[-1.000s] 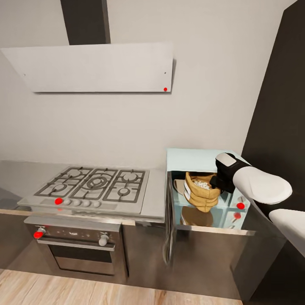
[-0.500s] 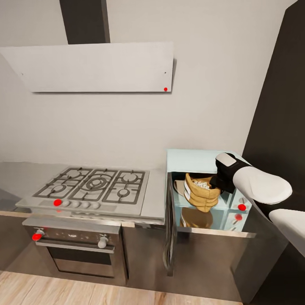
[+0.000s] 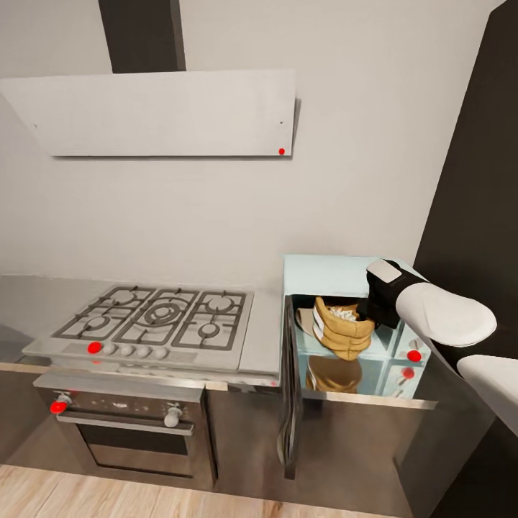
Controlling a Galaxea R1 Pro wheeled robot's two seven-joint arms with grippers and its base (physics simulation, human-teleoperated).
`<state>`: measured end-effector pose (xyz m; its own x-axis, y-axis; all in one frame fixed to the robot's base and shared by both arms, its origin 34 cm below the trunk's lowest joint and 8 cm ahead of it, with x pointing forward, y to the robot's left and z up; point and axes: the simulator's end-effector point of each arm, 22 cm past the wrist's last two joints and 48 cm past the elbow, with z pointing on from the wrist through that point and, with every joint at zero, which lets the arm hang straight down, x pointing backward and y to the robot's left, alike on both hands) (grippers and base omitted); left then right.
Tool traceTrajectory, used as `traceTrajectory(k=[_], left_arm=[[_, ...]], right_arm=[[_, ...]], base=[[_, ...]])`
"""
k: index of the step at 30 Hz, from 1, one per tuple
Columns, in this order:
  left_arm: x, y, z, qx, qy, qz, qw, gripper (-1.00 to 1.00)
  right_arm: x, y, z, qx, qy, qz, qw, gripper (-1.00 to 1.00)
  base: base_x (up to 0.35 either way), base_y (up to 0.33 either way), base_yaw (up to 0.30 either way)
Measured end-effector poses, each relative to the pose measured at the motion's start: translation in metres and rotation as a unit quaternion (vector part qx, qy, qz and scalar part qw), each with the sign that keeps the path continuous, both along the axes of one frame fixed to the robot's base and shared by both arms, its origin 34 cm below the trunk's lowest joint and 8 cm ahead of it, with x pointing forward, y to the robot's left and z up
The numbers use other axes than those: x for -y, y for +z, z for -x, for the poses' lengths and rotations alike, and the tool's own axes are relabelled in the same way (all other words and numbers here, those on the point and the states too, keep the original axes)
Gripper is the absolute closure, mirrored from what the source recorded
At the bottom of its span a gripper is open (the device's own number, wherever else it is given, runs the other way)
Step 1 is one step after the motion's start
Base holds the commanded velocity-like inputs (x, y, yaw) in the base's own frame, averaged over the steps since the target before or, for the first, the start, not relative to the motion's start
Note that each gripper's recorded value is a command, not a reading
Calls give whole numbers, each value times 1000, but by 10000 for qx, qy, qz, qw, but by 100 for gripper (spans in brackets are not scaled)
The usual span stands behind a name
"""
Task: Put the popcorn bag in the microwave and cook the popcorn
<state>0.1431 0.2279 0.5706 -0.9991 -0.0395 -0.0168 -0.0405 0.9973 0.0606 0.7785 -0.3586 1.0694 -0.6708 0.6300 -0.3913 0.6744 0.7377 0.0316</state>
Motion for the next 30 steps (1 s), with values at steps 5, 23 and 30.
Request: traceTrajectory(k=[5, 23, 30], left_arm=[[0, 0, 0, -1, -1, 1, 10000, -100], [0, 0, -2, 23, -1, 0, 10000, -100], [0, 0, -6, 80, -1, 1, 10000, -100]], right_arm=[[0, 0, 0, 1, 2, 1, 10000, 100], [1, 5, -1, 74, -48, 4, 10000, -100], [1, 12, 1, 130, -47, -9, 9999, -100]], base=[[4, 0, 0], [0, 0, 0], [0, 0, 0]])
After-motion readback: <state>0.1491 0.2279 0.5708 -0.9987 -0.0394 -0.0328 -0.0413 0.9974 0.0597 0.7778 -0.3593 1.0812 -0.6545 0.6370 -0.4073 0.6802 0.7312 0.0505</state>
